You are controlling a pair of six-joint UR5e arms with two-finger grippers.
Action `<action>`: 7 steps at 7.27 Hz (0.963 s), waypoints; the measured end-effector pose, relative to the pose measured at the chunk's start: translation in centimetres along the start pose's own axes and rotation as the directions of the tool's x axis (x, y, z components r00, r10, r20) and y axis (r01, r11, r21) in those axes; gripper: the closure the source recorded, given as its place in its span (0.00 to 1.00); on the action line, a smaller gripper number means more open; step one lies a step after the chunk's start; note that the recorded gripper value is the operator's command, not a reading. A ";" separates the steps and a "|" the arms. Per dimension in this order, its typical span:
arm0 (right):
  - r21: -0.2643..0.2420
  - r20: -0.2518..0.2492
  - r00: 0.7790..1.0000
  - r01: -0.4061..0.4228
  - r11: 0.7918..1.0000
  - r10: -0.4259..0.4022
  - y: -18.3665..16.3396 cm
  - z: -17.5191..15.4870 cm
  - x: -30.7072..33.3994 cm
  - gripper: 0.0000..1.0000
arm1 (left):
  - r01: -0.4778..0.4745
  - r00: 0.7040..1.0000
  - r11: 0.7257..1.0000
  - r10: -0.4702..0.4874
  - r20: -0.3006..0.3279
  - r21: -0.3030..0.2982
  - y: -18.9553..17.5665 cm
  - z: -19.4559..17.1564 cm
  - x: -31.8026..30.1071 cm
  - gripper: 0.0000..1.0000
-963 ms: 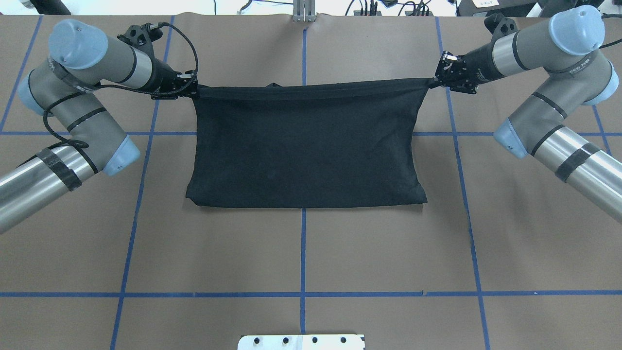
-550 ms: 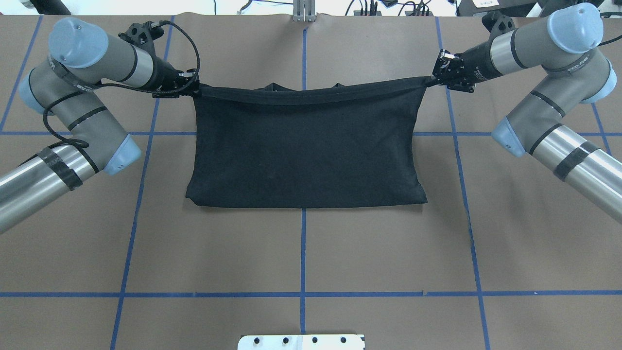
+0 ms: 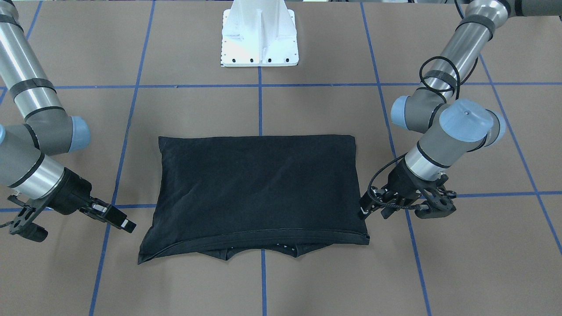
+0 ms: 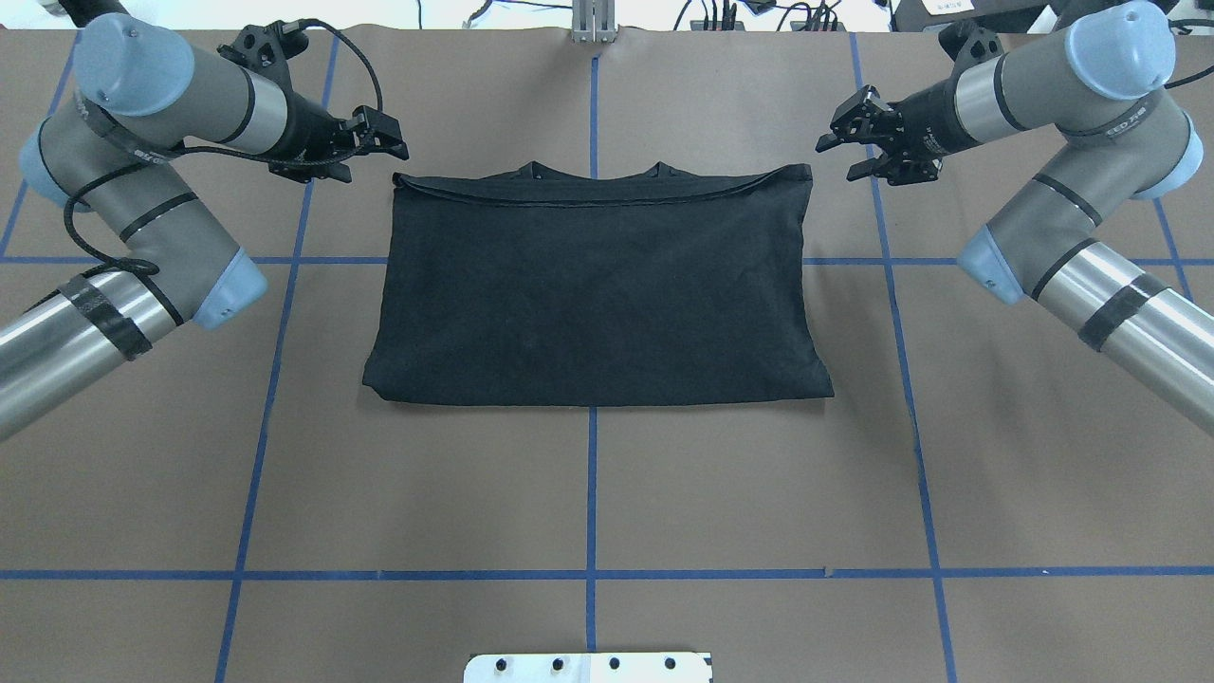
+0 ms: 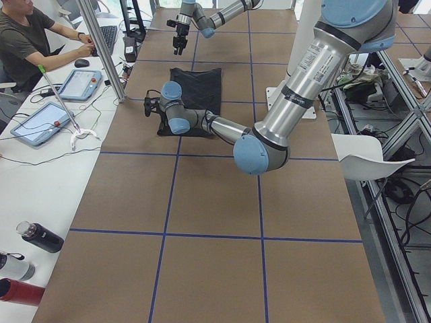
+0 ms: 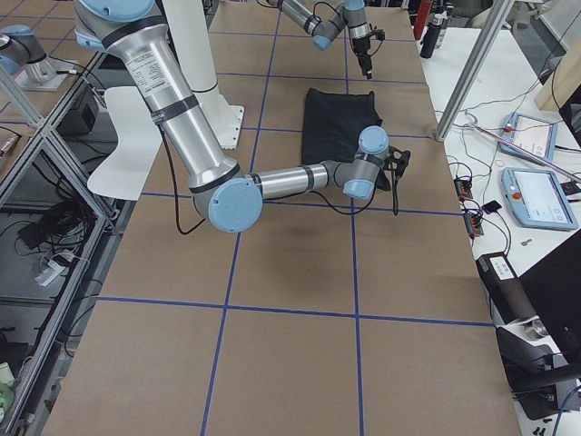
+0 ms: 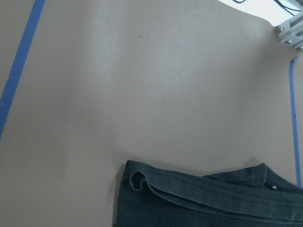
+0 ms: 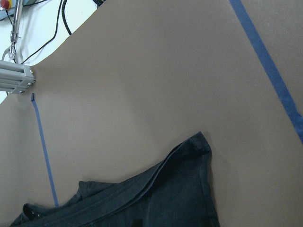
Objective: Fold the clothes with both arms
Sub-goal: 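Open both grippers and raise them off the folded shirt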
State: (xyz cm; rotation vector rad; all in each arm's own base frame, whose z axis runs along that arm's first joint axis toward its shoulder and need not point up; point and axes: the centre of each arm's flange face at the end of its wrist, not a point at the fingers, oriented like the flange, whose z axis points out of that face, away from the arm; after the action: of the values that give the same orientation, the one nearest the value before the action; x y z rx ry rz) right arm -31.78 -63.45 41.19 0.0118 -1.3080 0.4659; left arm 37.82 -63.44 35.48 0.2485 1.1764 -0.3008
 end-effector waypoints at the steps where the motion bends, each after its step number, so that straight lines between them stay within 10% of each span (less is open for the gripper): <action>1: -0.040 0.005 1.000 0.004 0.999 -0.004 0.7 -0.5 -0.5 0.00 | -0.002 1.000 1.000 0.002 -0.008 0.003 -0.1 -0.6 0.4 0.00; 3: -0.095 0.008 1.000 0.010 0.995 -0.009 3.1 -2.5 -0.9 0.00 | -0.012 0.999 1.000 0.012 -0.029 0.014 0.0 -2.2 1.1 0.00; 7: -0.220 -0.145 0.989 -0.055 0.974 0.023 13.7 -0.6 1.4 0.00 | -0.015 0.999 1.000 0.016 -0.052 0.023 0.5 -4.0 2.3 0.00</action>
State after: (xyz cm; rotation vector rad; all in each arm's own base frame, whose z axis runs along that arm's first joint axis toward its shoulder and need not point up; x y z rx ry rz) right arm -35.56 -50.43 38.95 -0.2323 -1.2163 0.3441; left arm 35.38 -61.81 31.86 0.2863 1.2226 -0.2956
